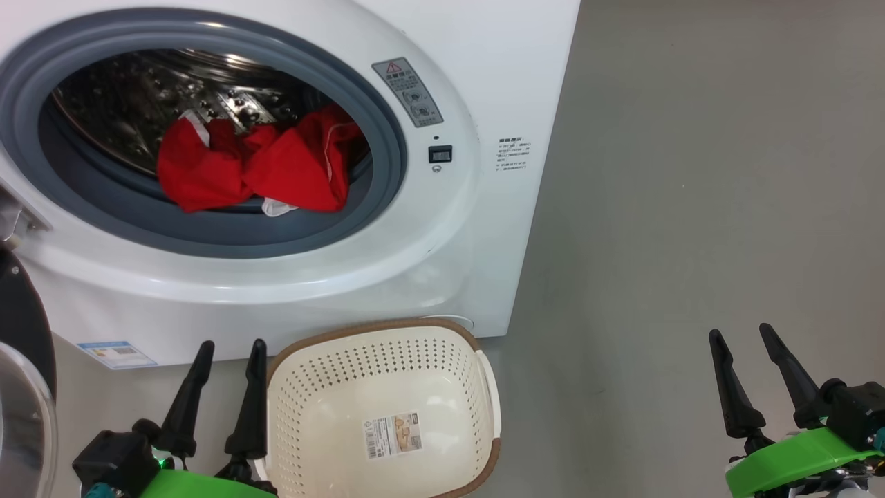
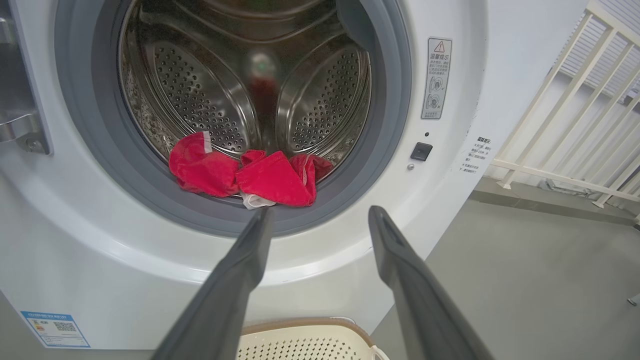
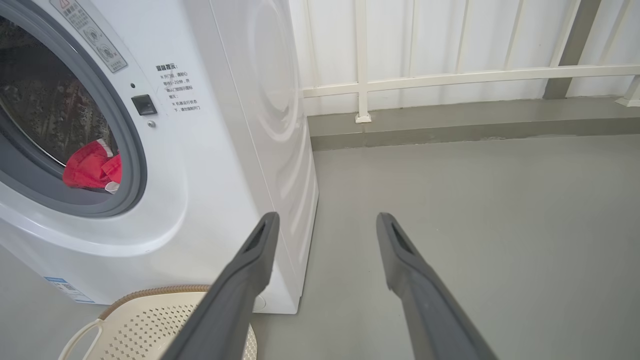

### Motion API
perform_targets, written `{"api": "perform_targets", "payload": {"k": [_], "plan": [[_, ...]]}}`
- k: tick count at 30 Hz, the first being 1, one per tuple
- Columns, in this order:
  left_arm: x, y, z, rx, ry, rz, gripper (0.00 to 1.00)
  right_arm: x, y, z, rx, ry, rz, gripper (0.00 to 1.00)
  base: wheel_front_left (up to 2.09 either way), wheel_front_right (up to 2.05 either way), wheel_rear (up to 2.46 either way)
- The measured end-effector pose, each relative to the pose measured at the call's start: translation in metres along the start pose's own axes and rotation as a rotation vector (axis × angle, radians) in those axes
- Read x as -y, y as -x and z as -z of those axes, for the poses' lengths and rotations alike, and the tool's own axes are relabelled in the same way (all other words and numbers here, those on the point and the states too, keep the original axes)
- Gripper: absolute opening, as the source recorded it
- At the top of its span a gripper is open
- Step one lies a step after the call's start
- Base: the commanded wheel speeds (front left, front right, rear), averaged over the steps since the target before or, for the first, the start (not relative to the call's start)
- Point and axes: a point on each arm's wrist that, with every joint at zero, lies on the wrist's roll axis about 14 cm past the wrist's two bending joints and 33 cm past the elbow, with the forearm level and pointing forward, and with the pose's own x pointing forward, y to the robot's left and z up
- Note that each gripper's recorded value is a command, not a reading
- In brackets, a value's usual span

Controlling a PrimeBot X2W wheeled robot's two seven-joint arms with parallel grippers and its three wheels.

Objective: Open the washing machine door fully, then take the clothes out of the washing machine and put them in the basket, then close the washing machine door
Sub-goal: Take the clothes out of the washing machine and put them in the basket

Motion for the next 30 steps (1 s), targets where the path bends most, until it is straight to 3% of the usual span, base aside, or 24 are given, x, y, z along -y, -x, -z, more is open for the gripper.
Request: {"api": "perform_targets", "payload": {"k": [13, 20, 30], "plan": [[-0.002, -0.010, 0.016, -0.043, -0.004, 0.000, 1.00, 0.001, -0.007, 0.007, -0.018, -0.003, 0.006, 1.00, 0.00, 0.00, 0.00], [0.000, -0.056, 0.018, -0.037, -0.029, 0.020, 1.00, -0.001, -0.026, 0.010, -0.024, -0.005, 0.003, 1.00, 0.00, 0.00, 0.00], [-0.007, -0.122, 0.061, -0.162, -0.081, 0.027, 1.00, 0.001, -0.048, 0.027, -0.052, -0.023, 0.022, 1.00, 0.00, 0.00, 0.00]]}}
